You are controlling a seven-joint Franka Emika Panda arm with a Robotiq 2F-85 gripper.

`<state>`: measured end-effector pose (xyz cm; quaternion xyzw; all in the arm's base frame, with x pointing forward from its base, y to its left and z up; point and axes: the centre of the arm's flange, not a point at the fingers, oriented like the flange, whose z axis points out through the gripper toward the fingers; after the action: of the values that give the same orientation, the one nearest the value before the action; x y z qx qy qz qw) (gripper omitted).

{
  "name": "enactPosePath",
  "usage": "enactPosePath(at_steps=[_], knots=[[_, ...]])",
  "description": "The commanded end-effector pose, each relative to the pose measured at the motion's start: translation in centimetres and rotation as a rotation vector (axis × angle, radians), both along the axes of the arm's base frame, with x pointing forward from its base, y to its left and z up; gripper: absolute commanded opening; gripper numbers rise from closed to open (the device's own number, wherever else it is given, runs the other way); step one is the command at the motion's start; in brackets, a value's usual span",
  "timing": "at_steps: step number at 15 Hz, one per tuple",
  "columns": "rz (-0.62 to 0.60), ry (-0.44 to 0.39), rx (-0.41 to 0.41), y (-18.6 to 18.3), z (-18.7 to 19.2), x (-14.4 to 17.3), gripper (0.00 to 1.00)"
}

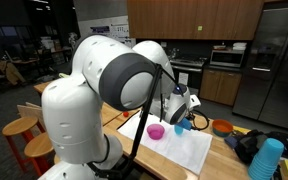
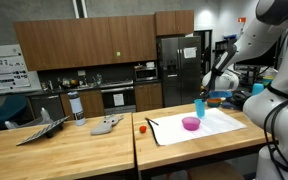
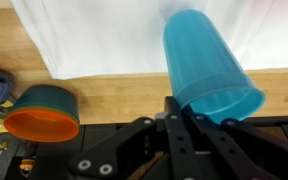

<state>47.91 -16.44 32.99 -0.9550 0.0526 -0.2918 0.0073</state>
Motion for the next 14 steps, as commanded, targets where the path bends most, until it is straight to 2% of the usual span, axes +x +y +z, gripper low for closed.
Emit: enactPosePath(at_steps=[1,4,6,7,14], knots=[[0.000,0.000,0.000,0.0,0.0,0.0,0.01],[-0.026,-0.003,0.066,0.6,0.1,0.1,0.01],[-0.044,-0.032,0.080,1.2,0.7,0.4,0.01],[-0.025,-0.006,0.041,0.6,0.0,0.2,0.05],[-0.035,-0.015,0.062,1.1,0.2,0.4,0.05]])
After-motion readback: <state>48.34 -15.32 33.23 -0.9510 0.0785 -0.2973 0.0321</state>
